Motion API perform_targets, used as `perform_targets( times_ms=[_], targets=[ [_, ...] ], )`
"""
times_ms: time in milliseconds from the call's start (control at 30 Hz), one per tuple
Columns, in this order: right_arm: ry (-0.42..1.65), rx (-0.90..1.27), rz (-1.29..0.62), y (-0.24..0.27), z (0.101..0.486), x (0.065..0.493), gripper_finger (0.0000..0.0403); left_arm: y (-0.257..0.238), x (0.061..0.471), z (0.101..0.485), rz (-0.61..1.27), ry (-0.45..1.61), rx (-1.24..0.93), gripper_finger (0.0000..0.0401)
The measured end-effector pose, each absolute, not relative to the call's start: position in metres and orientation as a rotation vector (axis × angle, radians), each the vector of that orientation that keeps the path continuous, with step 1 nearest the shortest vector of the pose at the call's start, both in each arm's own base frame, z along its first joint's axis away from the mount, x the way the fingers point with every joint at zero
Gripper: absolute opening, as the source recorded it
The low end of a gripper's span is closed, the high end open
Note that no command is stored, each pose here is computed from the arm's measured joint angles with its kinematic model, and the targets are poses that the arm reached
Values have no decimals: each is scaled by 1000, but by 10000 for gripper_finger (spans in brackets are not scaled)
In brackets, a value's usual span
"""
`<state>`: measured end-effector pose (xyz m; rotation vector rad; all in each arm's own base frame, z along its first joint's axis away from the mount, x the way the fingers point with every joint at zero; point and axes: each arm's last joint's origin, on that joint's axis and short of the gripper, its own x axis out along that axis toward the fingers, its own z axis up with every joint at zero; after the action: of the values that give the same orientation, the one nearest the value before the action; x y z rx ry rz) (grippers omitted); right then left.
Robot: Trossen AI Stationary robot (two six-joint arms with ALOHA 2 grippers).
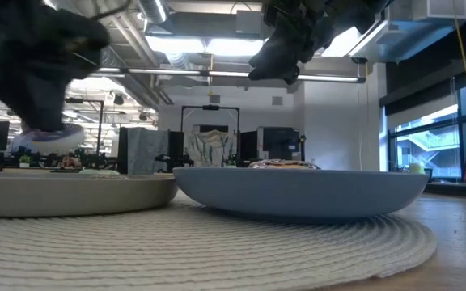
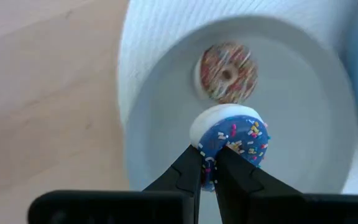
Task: Pick & Place donuts
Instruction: Put the small blue donut on the gray plate
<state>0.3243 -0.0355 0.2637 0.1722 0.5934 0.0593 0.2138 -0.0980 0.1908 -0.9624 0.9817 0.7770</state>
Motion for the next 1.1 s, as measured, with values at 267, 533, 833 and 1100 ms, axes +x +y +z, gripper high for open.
perform_targets(
  times_ms=[267, 533, 833, 1100],
  targets=[
    [622, 178, 57, -35, 262, 323, 174, -86, 226, 182, 708, 1124, -975, 27],
    [640, 178, 50, -35, 260, 322, 174, -83, 232, 170, 712, 1208, -985, 29],
    [635, 172, 48, -36, 260, 322, 174, -87, 237, 162, 699, 1228, -995, 34],
    [635, 170, 49, -36, 260, 322, 174, -86, 237, 162, 711, 1207, -983, 38]
  ],
)
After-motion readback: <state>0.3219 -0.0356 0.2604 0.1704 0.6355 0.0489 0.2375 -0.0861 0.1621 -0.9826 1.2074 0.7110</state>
